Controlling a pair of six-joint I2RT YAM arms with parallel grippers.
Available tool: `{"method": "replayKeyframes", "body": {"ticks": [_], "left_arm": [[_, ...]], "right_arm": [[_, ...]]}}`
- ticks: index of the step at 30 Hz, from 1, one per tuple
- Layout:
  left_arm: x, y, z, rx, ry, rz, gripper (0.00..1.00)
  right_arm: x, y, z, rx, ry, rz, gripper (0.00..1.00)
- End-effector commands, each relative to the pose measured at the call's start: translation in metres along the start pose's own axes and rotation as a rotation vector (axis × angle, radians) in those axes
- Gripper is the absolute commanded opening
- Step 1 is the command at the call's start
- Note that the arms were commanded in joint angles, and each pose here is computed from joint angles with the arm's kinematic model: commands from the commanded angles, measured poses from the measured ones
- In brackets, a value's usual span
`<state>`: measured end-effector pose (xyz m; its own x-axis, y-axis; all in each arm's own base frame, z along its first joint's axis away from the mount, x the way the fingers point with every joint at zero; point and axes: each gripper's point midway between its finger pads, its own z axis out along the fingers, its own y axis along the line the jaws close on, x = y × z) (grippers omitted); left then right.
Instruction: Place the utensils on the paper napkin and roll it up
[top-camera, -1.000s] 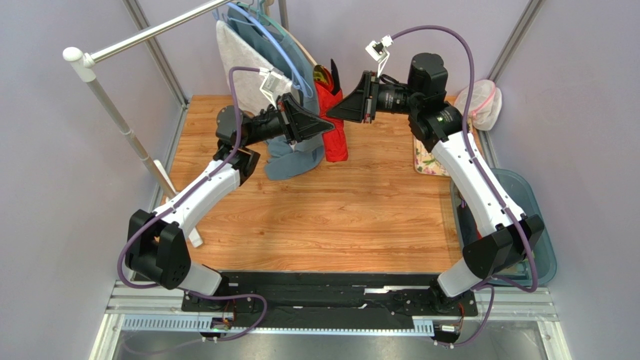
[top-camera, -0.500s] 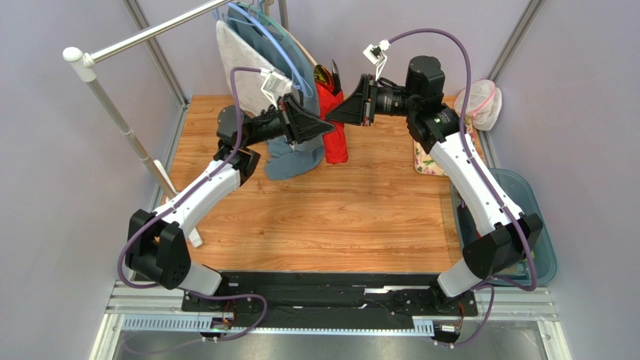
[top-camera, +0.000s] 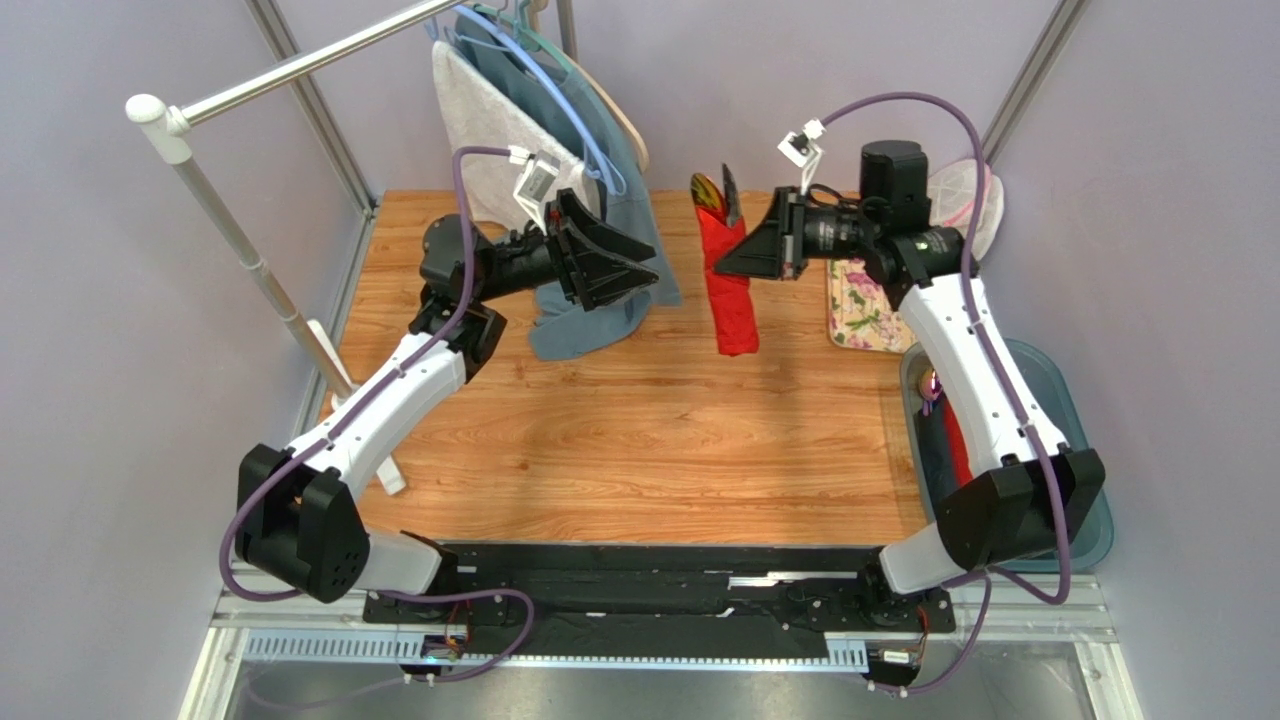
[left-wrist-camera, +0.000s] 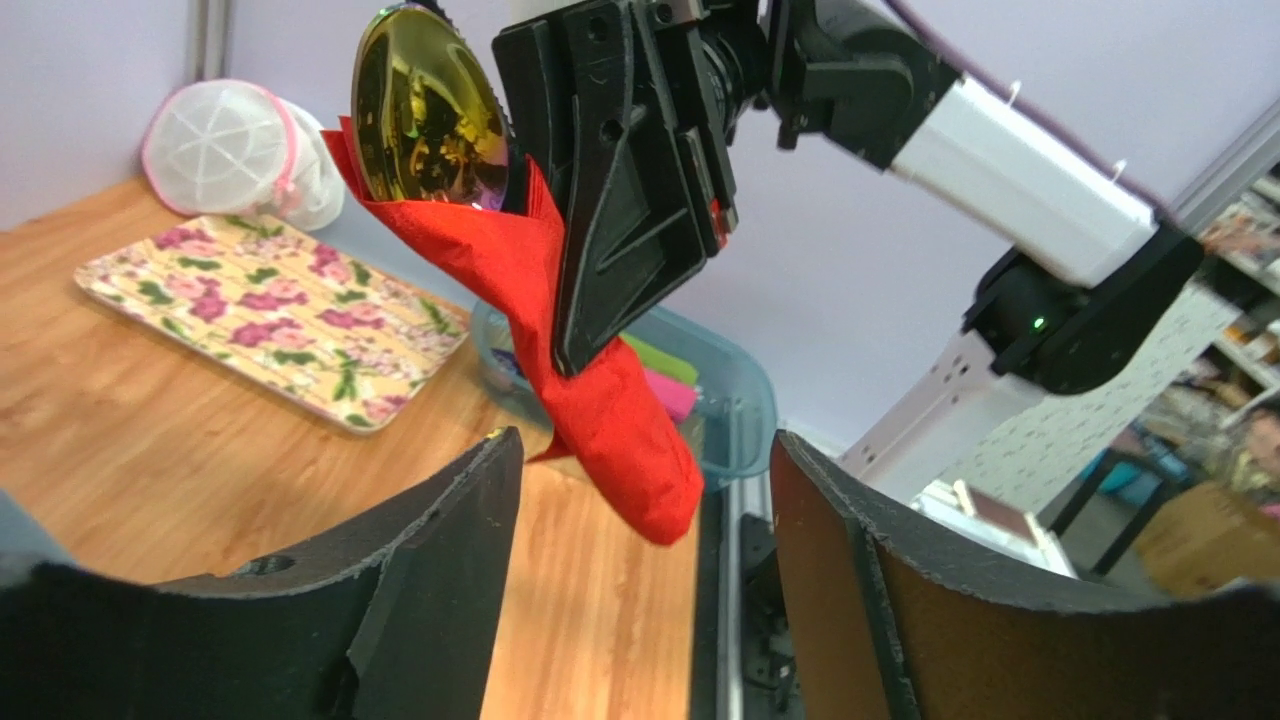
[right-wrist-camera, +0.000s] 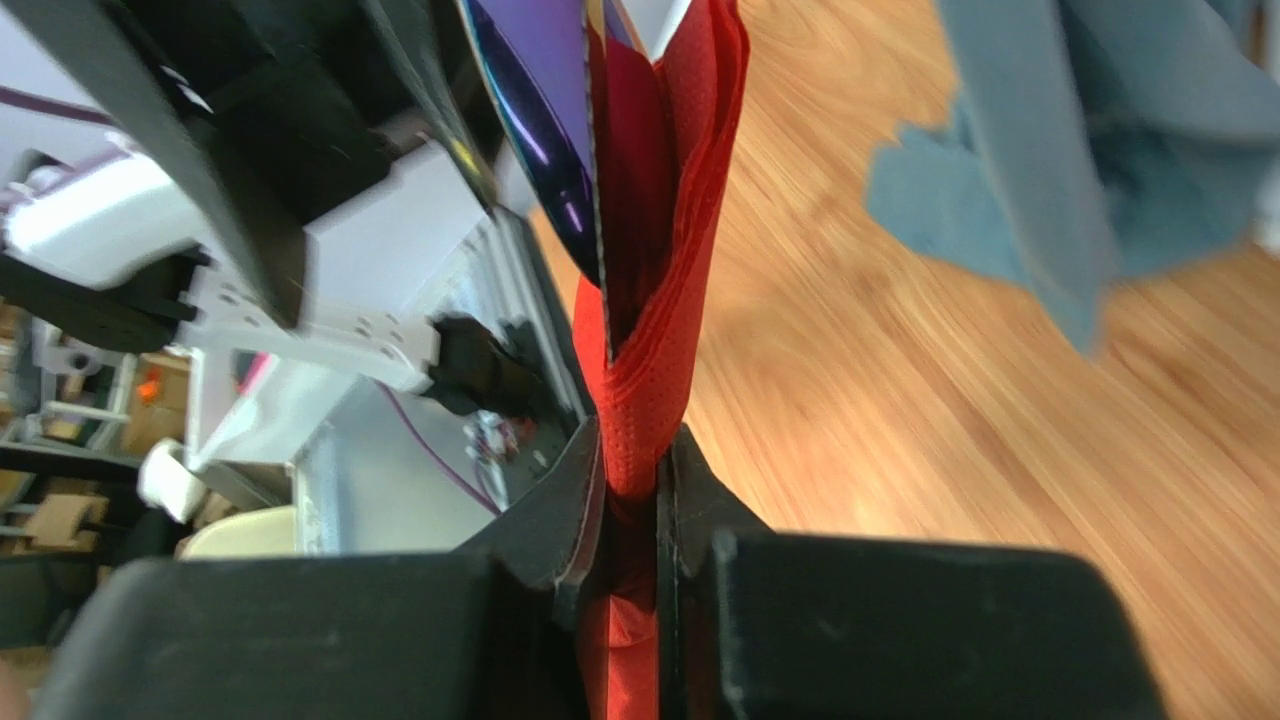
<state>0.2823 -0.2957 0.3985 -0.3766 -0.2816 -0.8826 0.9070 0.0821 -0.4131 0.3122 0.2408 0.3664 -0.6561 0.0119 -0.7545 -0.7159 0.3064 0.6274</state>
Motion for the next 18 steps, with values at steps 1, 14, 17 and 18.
{"method": "replayKeyframes", "body": {"ticks": [1, 14, 17, 18], "left_arm": [[0.008, -0.007, -0.006, 0.024, 0.062, 0.109, 0.74], [0.079, -0.016, 0.005, 0.041, 0.282, 0.181, 0.77], [0.085, -0.014, 0.005, 0.042, 0.302, 0.162, 0.77], [0.083, -0.014, 0.006, 0.045, 0.304, 0.164, 0.77]], "right_arm": [[0.026, -0.012, -0.047, 0.092, 0.050, -0.062, 0.00], [0.111, -0.090, -0.208, 0.532, 0.214, 0.020, 0.00], [0.135, -0.096, -0.240, 0.602, 0.249, 0.075, 0.00], [0.144, -0.102, -0.256, 0.654, 0.256, 0.093, 0.00]]}}
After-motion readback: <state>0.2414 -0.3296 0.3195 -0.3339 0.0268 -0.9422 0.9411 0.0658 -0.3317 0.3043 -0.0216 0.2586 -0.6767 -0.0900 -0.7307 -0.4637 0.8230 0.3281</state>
